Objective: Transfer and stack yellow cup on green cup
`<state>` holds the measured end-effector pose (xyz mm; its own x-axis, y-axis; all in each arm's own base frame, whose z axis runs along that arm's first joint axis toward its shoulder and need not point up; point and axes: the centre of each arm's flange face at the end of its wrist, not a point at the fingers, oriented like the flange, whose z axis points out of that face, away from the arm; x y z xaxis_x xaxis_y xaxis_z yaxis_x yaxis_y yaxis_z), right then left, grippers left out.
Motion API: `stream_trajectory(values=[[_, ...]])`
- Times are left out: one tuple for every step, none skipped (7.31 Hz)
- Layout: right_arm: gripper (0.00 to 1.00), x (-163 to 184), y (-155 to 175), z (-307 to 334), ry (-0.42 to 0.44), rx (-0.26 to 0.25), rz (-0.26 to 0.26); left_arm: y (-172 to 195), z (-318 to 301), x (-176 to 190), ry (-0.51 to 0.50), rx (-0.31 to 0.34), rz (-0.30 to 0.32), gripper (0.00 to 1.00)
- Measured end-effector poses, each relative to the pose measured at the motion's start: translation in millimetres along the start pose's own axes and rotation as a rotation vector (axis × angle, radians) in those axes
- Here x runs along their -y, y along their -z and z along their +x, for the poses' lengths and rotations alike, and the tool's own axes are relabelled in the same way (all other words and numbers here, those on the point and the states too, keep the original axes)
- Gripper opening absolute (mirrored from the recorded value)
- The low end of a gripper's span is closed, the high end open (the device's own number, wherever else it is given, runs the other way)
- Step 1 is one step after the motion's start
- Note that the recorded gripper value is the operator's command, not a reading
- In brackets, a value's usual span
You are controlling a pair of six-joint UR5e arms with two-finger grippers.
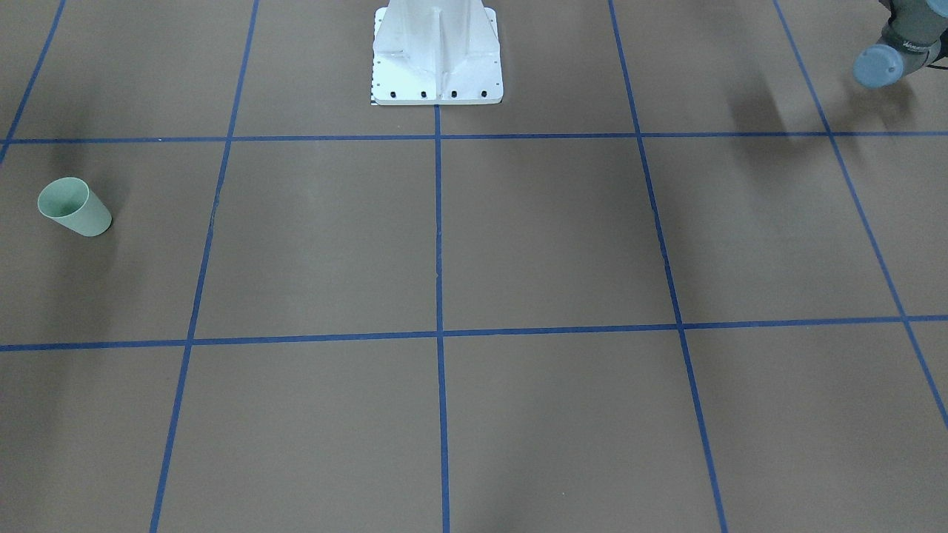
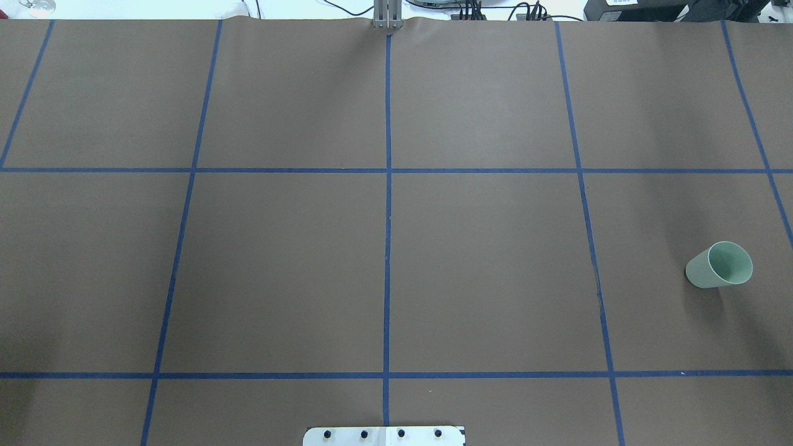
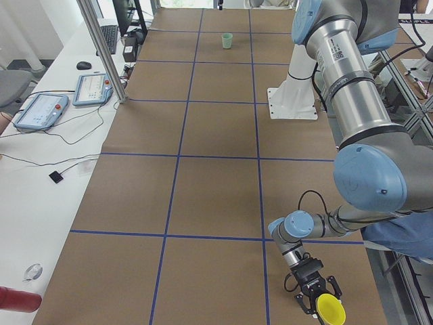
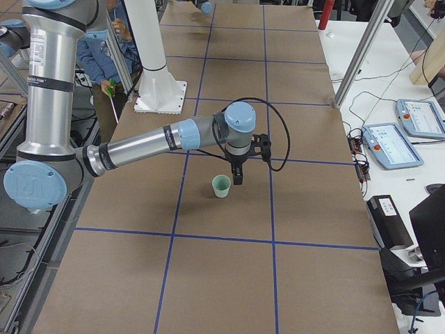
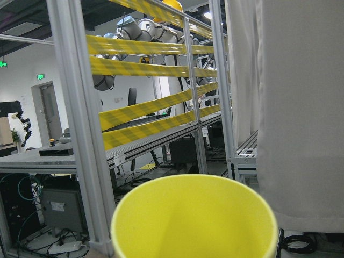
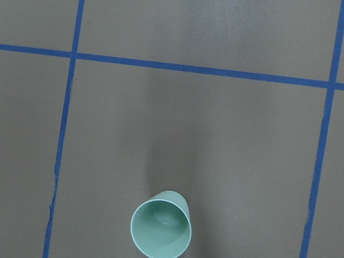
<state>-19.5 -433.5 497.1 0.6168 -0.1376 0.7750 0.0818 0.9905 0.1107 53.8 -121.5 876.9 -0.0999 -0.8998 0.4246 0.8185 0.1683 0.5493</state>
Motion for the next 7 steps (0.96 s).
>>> stream_trajectory(values=[[1.00, 3.4, 1.1, -1.5, 0.002, -0.002, 0.004, 0.1, 9.2, 6.8, -0.054, -0.084, 0.028, 0.65], [1.00, 9.0, 1.4, -2.4, 0.004, -0.005, 0.008, 4.5, 23.4, 11.5, -0.094, -0.199, 0.049, 0.65], [1.00, 15.6, 0.1, -1.5, 0.003, -0.006, 0.009, 14.0, 39.3, 13.7, -0.115, -0.338, 0.062, 0.65], [1.00, 21.1, -1.9, 0.1, 0.000, -0.008, 0.007, 28.6, 54.4, 13.8, -0.120, -0.481, 0.066, 0.65], [1.00, 24.4, -4.3, 2.6, -0.005, -0.009, 0.004, 48.7, 67.4, 9.8, -0.105, -0.607, 0.047, 0.64], [1.00, 26.0, -7.8, 6.7, -0.014, -0.009, -0.003, 72.0, 80.2, 3.4, -0.079, -0.717, 0.026, 0.64], [1.00, 27.0, -12.1, 11.4, -0.025, -0.009, -0.011, 96.2, 94.0, -3.0, -0.066, -0.789, 0.016, 0.64]])
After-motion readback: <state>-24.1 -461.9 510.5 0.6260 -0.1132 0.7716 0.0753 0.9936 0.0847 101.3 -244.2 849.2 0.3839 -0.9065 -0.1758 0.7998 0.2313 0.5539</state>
